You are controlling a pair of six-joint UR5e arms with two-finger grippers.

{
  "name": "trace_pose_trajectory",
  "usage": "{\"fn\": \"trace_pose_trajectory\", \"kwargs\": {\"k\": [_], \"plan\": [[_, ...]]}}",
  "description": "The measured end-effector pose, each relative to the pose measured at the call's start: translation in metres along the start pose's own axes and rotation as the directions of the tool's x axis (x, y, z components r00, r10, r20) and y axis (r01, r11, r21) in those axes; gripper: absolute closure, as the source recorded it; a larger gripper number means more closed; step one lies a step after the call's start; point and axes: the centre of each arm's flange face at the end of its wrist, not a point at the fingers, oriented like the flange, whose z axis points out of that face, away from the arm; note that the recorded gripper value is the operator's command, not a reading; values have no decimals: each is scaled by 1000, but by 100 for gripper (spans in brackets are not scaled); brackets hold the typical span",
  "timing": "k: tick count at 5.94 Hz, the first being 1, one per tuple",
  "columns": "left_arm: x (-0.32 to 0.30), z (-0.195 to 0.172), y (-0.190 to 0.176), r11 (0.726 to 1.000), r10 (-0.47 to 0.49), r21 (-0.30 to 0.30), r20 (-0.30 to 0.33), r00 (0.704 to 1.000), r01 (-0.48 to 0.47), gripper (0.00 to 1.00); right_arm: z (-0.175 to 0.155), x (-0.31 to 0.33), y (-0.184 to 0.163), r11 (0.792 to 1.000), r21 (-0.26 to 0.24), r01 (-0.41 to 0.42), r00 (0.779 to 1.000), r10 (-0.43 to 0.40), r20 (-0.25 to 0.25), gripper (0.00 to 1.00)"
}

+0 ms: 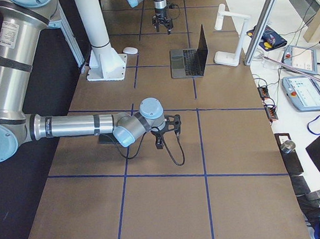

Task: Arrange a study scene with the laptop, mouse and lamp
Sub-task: 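Release the laptop and draw the left gripper back toward the robot, then lower the left gripper toward the white mouse while the right grasps the mouse pad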

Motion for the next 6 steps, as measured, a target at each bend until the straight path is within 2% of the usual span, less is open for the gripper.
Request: {"fn": "trace_pose_trajectory", "kwargs": {"k": [1,2,3,4,5,6], "plan": [[-11,5,1,996,86,0,8,996,-86,0,6,-5,21,999,-22,-36,999,36,-3,6],[-21,6,0,973,231,-6,14,973,-231,0,14,-14,39,995,-31,-94,995,94,14,7],[-37,8,-2,920,392,-21,22,919,-392,0,25,-25,58,989,-42,-144,989,145,23,4],[-61,13,-1,846,533,-44,37,845,-532,0,36,-28,78,986,-54,-161,987,161,11,3],[-89,20,3,755,655,-76,52,754,-651,0,46,-26,98,983,-55,-178,984,177,-18,3],[-111,19,3,686,727,-98,47,685,-721,0,63,-31,118,980,-43,-193,980,191,-57,5]]}}
